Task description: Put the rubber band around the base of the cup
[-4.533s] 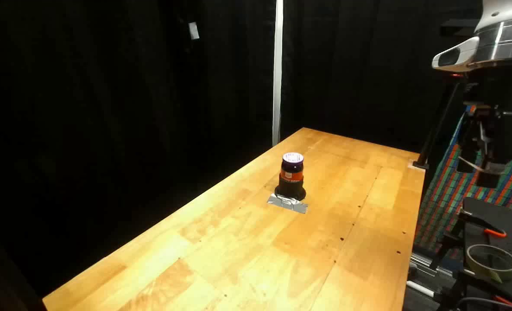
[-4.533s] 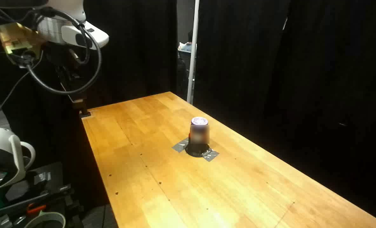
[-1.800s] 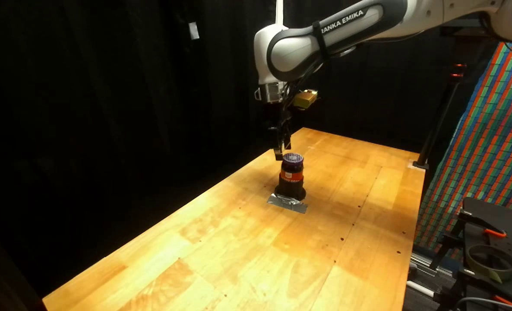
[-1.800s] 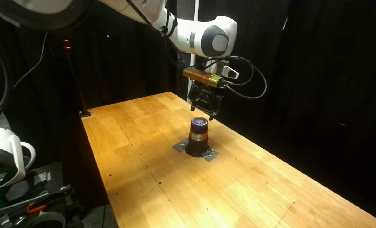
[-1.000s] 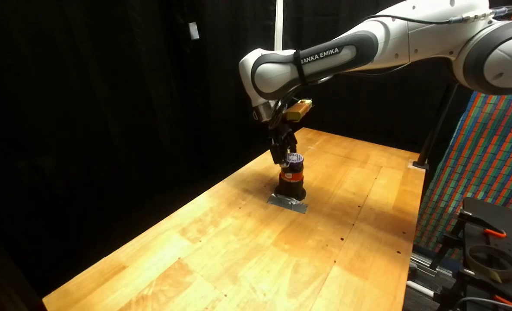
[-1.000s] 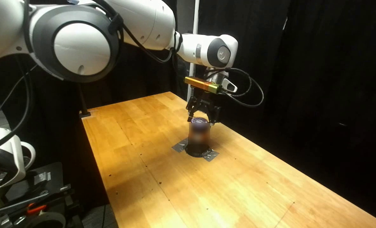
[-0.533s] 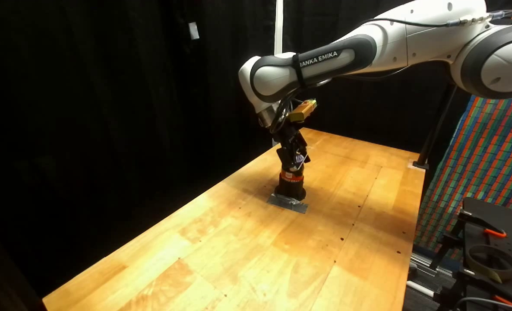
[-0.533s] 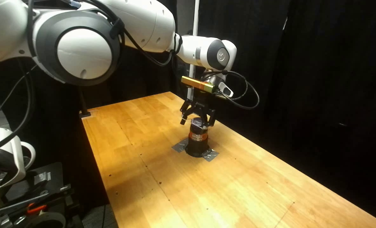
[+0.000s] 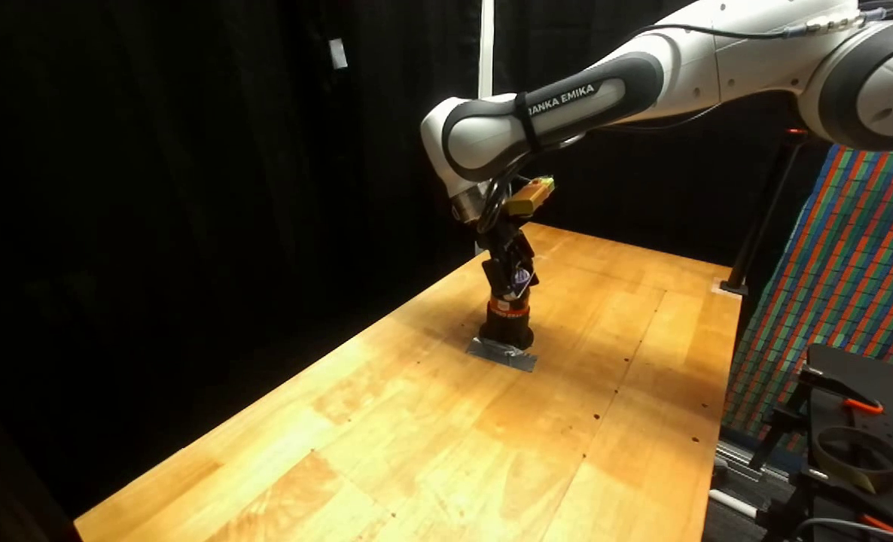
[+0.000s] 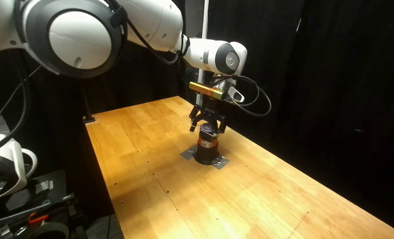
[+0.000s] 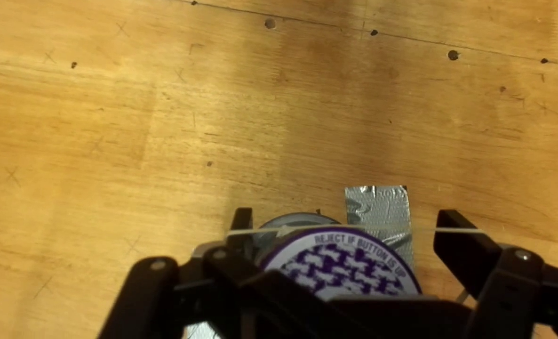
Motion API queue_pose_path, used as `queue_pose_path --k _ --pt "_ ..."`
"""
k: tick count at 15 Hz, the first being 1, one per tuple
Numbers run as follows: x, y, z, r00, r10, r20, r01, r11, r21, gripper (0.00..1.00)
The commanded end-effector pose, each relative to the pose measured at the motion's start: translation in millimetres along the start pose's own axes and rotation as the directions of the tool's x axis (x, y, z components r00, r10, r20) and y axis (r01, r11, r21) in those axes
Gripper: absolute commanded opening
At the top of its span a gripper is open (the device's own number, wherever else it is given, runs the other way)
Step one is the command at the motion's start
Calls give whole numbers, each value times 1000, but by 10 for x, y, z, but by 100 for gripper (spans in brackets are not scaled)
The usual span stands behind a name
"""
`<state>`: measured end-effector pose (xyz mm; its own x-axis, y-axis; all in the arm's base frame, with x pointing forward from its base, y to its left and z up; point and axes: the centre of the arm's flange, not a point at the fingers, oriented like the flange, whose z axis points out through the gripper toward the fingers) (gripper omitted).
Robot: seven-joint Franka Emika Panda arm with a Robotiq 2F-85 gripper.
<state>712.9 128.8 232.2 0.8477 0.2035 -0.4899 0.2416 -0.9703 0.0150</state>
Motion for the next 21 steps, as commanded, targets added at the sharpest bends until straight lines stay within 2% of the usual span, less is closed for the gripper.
queue_pose_path --k 1,10,15,17,19,21 --pt "-571 -69 190 998 12 -60 -11 1000 18 100" --pt "-984 -186 328 977 49 -208 -48 999 10 100" --pt "-1197 -293 461 945 48 -322 -55 998 -12 100" --pt "-1294 -323 537 930 49 -365 -58 998 -15 73" --pt "-1405 -348 620 907 51 -419 -66 998 -23 56" --pt "-1518 -382 702 869 38 -493 -79 995 -63 43"
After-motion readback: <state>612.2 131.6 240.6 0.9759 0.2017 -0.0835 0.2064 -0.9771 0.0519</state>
